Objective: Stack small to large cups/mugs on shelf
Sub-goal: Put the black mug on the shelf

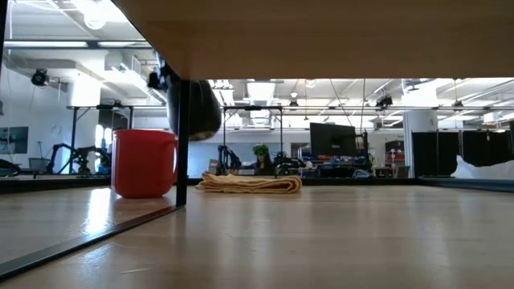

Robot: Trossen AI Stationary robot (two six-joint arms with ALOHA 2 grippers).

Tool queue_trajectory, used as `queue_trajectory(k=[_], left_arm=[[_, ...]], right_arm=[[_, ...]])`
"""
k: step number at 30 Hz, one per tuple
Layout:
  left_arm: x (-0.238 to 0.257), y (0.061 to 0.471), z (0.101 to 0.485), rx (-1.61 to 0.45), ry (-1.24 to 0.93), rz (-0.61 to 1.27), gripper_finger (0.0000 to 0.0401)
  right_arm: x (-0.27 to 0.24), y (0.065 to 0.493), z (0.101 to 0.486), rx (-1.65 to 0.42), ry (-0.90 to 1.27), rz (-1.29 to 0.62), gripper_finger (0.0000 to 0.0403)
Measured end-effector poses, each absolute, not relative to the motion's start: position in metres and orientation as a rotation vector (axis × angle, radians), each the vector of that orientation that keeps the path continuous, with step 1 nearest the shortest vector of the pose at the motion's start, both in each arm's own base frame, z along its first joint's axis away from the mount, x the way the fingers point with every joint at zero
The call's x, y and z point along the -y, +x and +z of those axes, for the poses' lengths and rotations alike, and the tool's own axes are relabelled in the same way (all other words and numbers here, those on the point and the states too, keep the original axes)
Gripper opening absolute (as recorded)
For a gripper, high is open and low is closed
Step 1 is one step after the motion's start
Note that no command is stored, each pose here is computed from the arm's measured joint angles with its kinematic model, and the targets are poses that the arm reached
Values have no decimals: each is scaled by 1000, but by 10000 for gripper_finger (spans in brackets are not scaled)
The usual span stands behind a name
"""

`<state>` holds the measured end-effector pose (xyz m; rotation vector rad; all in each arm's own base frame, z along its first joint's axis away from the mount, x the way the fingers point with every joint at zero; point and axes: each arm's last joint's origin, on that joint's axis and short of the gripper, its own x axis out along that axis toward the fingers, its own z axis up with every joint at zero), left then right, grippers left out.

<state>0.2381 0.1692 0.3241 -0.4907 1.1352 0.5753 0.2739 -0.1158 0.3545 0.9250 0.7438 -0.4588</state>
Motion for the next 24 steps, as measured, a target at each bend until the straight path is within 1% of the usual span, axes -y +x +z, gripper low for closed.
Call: queue_trajectory(k=[4, 7, 13, 18, 24], left_arm=[[-143, 246, 361, -1025, -467, 539, 0], [-120, 254, 385, -968, -460, 482, 0], [-65, 285, 415, -891, -406, 324, 0], [-31, 318, 415, -910, -333, 222, 0], [-2, 350, 398, -969, -249, 145, 0]], right_arm=[[127, 283, 342, -781, 948, -443, 10], [135, 288, 337, -766, 958, -424, 9], [142, 285, 338, -749, 972, -412, 9], [130, 274, 346, -789, 1020, -349, 9], [85, 278, 358, -829, 1049, -244, 9]])
